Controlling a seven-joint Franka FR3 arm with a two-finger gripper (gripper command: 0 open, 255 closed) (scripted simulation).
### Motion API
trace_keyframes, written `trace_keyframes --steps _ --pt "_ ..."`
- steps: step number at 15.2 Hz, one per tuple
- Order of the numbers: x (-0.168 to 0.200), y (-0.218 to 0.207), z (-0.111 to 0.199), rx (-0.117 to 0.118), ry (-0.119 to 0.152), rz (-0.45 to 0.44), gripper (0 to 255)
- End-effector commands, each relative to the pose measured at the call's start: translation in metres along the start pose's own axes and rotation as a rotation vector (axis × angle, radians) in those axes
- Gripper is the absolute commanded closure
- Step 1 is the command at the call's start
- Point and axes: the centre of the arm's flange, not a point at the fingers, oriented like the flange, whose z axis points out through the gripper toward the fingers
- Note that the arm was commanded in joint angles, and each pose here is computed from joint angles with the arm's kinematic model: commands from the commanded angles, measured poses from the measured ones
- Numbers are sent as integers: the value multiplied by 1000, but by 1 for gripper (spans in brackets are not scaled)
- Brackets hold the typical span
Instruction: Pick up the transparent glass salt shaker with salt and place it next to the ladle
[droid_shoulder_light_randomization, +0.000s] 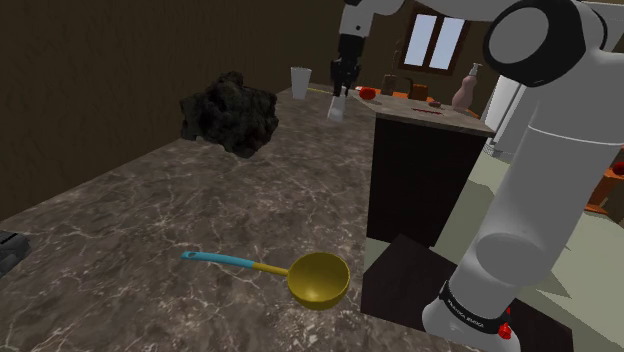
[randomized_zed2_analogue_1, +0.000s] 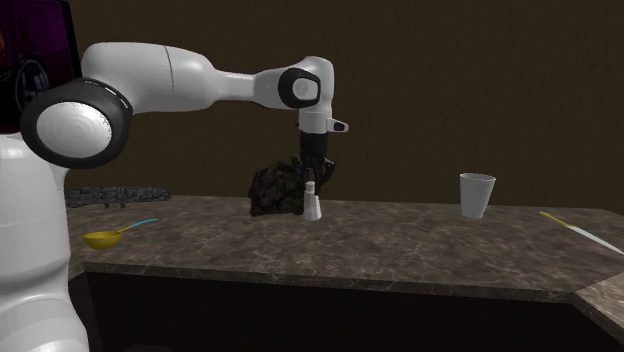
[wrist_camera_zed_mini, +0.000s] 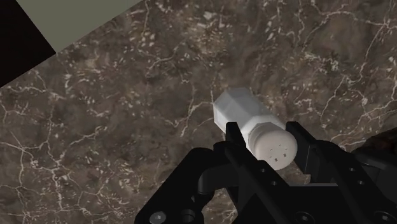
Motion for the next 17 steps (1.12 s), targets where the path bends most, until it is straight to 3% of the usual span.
trace_keyframes --steps 1,17 --pt "2 -2 -10 0 0 0 255" --pt "3 -8 -90 0 0 0 255"
